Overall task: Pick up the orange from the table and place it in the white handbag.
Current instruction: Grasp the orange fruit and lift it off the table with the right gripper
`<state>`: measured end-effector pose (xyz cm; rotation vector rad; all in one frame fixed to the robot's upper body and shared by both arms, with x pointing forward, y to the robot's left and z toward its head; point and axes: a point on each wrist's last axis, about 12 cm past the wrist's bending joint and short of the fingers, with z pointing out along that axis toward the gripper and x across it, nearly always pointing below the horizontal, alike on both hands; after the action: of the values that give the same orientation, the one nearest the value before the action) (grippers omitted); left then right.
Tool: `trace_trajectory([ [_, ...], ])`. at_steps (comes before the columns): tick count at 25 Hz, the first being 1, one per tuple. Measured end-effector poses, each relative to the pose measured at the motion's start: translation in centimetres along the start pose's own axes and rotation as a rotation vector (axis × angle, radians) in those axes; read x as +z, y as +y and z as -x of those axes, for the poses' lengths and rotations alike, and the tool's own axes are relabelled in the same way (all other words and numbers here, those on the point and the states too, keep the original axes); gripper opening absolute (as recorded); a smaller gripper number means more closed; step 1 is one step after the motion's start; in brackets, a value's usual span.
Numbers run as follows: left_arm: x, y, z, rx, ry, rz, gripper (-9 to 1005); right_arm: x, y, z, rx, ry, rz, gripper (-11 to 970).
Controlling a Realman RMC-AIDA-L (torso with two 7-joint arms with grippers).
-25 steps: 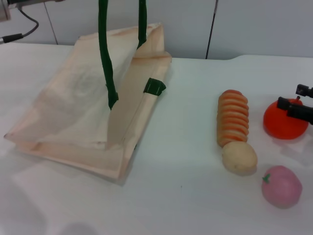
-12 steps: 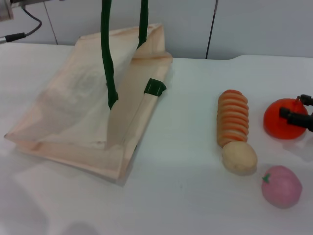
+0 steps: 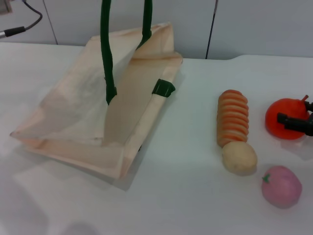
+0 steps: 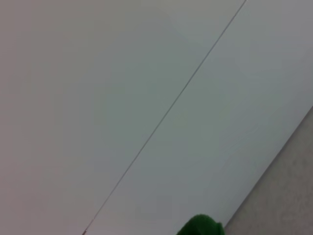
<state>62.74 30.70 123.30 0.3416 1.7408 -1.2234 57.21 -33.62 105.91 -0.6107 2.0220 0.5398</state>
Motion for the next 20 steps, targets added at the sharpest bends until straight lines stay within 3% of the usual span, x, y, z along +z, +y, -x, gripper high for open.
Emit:
trace_trajectory([
  [9,-0.03,0.01,-0.02,-0.002,-0.002,0.000,86,0.10,0.07,-0.06,-0.009,0.016,0.007,867],
  [15,-0.08,0.03,-0.05,-0.003,-0.003,0.001,86,0.23,0.14,-0.02,-0.019,0.030,0.015,657],
  [20,-0.14,0.06,-0.10,-0.004,-0.003,0.002,86,0.21,0.09,0.03,-0.019,0.027,0.012,562],
])
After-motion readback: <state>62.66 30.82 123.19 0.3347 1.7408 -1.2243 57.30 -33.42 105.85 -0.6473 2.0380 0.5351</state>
